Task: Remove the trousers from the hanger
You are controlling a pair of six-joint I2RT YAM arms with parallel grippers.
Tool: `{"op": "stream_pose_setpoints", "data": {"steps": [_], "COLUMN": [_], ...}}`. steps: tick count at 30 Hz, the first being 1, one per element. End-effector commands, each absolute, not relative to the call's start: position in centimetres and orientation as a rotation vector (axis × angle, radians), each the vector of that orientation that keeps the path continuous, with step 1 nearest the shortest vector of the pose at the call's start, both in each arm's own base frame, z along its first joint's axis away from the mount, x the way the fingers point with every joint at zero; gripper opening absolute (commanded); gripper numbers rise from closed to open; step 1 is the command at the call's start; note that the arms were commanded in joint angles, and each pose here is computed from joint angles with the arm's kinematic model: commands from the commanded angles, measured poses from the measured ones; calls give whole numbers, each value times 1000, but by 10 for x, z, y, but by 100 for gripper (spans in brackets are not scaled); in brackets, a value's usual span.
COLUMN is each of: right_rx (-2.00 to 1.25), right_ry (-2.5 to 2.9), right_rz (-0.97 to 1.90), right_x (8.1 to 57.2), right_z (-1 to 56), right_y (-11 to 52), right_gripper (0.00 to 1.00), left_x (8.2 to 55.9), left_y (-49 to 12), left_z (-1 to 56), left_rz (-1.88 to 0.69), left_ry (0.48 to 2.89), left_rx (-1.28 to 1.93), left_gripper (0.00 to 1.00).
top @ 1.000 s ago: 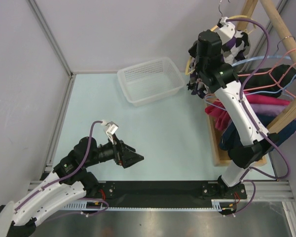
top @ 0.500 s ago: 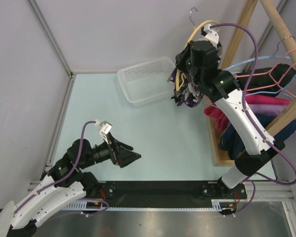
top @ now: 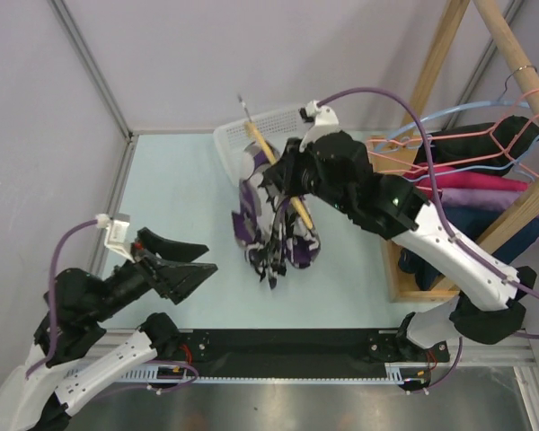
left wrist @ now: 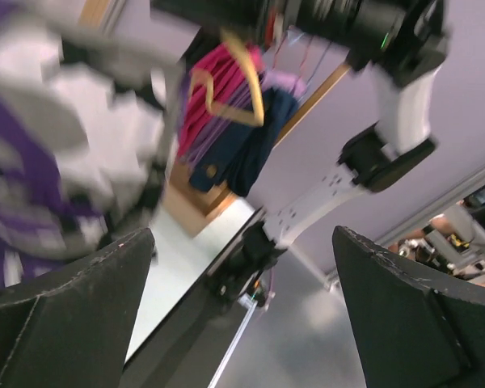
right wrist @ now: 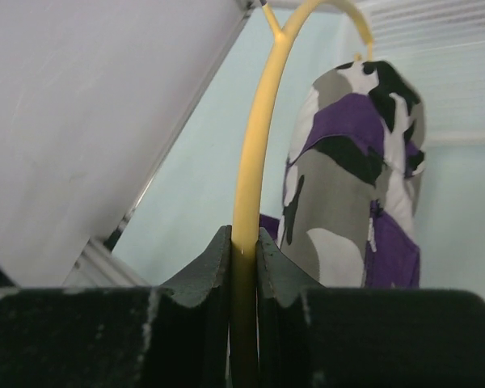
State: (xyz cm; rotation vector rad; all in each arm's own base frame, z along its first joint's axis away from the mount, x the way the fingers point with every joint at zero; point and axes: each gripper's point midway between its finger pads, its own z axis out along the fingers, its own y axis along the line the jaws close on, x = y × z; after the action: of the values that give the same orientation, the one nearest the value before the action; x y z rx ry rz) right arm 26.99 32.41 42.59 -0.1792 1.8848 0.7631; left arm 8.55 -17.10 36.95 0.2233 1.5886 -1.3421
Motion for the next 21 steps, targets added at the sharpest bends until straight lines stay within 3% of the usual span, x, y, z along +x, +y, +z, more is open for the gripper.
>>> {"op": "stream_pose_setpoints", "data": {"steps": [1,8,21], "right_rx": [-122,-168,-99], "right_ry": [1532,1459,1282], "right_rz": [963,1157,1304], "right_x": [221,169,134], "right_z": [532,505,493], "right_y": [297,314,319], "right_gripper": [0,0,0], "left_x": [75,71,96], "left_y": [-152,-167,-208], "left_z": [417,455,432], "left_rz": [-1339,-1457,-1640], "left_ry": [1463,1387,1520], "left_rx": [218,242,96], "left_gripper": [97,92,79]}}
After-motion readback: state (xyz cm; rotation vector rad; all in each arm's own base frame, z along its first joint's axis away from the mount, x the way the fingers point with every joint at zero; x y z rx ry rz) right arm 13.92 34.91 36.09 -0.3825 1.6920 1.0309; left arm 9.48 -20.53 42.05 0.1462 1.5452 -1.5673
